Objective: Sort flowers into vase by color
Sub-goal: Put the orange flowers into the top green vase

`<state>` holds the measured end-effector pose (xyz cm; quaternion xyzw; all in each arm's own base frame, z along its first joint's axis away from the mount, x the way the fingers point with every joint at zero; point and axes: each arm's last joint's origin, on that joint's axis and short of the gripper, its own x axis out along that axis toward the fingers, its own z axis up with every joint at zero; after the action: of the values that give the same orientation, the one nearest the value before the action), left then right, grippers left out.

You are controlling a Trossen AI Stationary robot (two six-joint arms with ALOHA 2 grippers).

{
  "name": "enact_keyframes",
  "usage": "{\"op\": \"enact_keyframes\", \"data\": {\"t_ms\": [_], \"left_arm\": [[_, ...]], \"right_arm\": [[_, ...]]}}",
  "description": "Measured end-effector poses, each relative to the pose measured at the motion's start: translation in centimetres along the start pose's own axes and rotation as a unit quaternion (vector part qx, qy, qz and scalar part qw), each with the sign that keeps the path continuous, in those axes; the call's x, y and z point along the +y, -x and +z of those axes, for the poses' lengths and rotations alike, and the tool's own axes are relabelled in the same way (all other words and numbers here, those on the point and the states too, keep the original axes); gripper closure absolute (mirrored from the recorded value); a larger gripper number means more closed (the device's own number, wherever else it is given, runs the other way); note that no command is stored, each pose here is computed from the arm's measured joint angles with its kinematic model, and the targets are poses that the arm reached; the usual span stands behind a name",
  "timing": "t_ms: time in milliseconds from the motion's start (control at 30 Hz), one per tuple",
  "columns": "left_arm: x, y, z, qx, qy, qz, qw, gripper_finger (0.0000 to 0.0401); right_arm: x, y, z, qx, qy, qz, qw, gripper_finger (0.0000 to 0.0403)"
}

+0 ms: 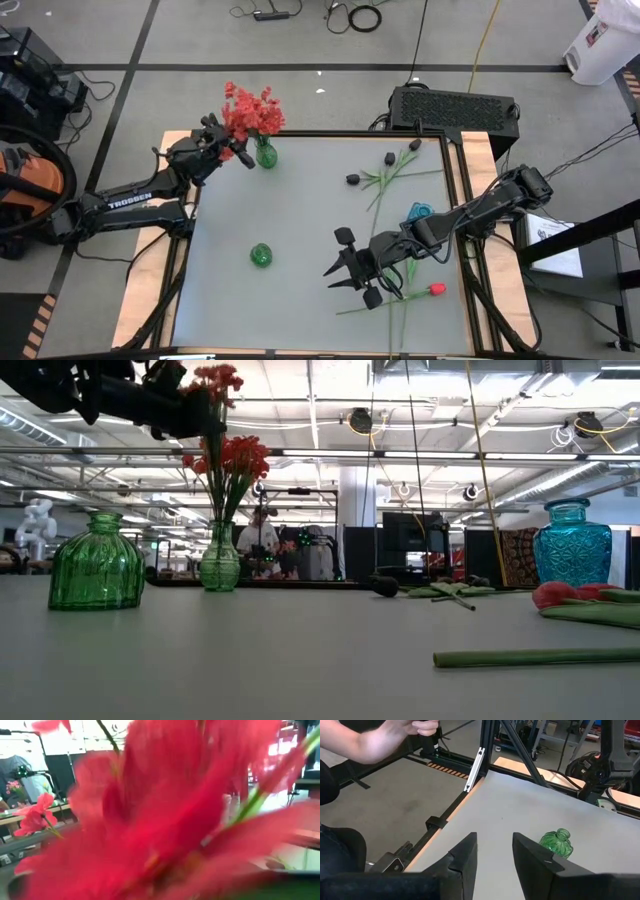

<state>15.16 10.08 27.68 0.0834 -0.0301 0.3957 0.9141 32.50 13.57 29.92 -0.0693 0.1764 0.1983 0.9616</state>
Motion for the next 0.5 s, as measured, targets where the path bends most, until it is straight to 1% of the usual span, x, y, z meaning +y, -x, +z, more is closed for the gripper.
{"op": "enact_keyframes", "data": {"t_ms": [100,200,333,500], "left_arm": [[0.0,0.0,-0.2,0.011,-0.003,0.01,1.0,0.0277],[0.1,0.0,-0.3,0.016,-0.004,0.015,1.0,0.0265],[0.1,0.0,-0.3,0.02,-0.005,0.015,1.0,0.0262],[-0.1,0.1,-1.2,0.061,-0.018,0.01,0.998,0.0262]], "right_arm": [[0.0,0.0,0.0,0.0,0.0,0.0,1.0,0.0287],[0.0,0.0,0.0,0.0,0.0,0.0,1.0,0.0287],[0.0,0.0,0.0,0.001,-0.002,0.0,1.0,0.0287],[0.2,0.0,-0.1,0.004,-0.001,0.003,1.0,0.0287]]}}
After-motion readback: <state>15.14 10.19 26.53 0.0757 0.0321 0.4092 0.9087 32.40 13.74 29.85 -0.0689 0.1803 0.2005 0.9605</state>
